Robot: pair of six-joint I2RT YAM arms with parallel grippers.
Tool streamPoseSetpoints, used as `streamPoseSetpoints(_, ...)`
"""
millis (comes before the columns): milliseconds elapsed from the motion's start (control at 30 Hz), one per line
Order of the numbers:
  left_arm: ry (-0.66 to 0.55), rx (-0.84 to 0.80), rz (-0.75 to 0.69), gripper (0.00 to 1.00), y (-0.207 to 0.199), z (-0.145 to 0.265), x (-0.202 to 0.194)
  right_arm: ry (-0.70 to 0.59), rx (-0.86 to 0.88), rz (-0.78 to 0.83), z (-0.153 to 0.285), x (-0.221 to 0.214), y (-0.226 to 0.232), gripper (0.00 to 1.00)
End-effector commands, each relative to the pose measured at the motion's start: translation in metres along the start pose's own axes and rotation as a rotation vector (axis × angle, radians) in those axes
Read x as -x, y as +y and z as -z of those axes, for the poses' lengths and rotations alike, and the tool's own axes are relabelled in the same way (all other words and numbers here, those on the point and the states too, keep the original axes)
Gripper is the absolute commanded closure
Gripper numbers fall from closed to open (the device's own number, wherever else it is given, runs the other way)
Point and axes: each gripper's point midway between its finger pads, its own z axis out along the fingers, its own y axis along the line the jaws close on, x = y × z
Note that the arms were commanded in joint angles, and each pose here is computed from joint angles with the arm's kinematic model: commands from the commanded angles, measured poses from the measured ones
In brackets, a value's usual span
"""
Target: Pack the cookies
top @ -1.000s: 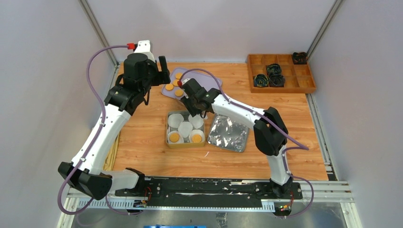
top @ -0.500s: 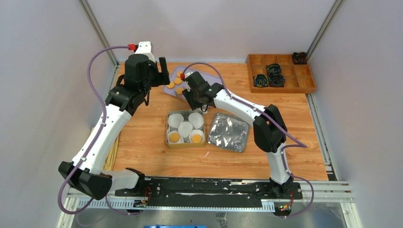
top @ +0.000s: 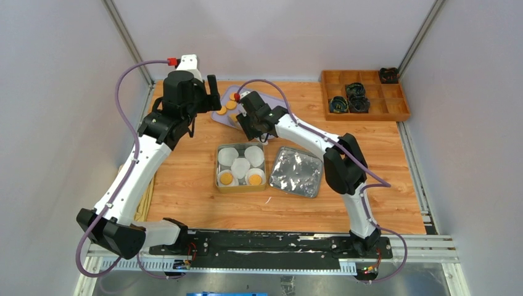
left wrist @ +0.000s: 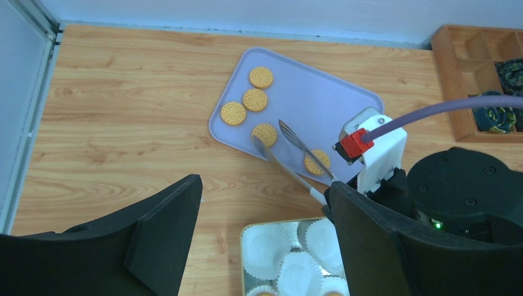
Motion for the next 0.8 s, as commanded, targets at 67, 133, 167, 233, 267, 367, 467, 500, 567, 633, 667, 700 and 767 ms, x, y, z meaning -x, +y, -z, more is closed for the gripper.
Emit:
streamPoseSetpoints(67,0.002,-0.003,-0.007,0.18,-0.002,-0.006,-0.003,-0.024,0.004,-0.040,-0.011,0.016,-0.011,0.52)
streamPoseSetpoints(133,0.002,-0.001,-0.009,0.18,-0.001,-0.006,-0.004,-0.013,0.022,-0.044,-0.017,0.013,-0.007,0.52)
streamPoseSetpoints(167,0.003,-0.002,-0.008,0.18,-0.001,-0.006,-0.004,-0.005,0.026,-0.044,-0.021,0.011,-0.006,0.52)
streamPoseSetpoints(233,0.006,-0.002,-0.008,0.18,-0.002,-0.007,-0.005,0.008,0.030,-0.046,-0.027,0.008,-0.005,0.55)
streamPoseSetpoints(267,0.008,-0.001,-0.009,0.18,-0.001,-0.007,-0.006,0.016,0.036,-0.045,-0.028,0.006,-0.004,0.60)
streamPoseSetpoints(367,0.009,0.013,-0.015,0.18,0.002,-0.006,-0.006,0.025,0.052,-0.046,-0.028,0.003,-0.001,0.78)
streamPoseSetpoints(467,0.007,0.009,-0.012,0.18,0.001,-0.006,-0.006,0.020,0.031,-0.045,-0.023,0.004,-0.005,0.96)
streamPoseSetpoints(500,0.008,0.006,-0.010,0.18,0.000,-0.007,-0.006,0.017,0.024,-0.045,-0.019,0.004,-0.007,0.98)
streamPoseSetpoints(567,0.010,0.003,-0.007,0.18,-0.001,-0.007,-0.007,-0.001,0.006,-0.044,-0.007,0.009,-0.012,1.00)
streamPoseSetpoints(633,0.009,0.002,-0.006,0.18,-0.001,-0.007,-0.006,-0.020,-0.018,-0.038,0.005,0.012,-0.018,1.00)
streamPoseSetpoints(667,0.007,0.002,-0.003,0.18,-0.001,-0.006,-0.006,-0.032,-0.028,-0.032,0.012,0.015,-0.021,1.00)
streamPoseSetpoints(700,0.004,0.000,-0.001,0.18,-0.001,-0.005,-0.005,-0.044,-0.038,-0.031,0.020,0.018,-0.023,1.00)
streamPoseSetpoints(767,0.001,-0.004,0.004,0.18,-0.002,-0.004,-0.004,-0.074,-0.049,-0.026,0.036,0.024,-0.027,1.00)
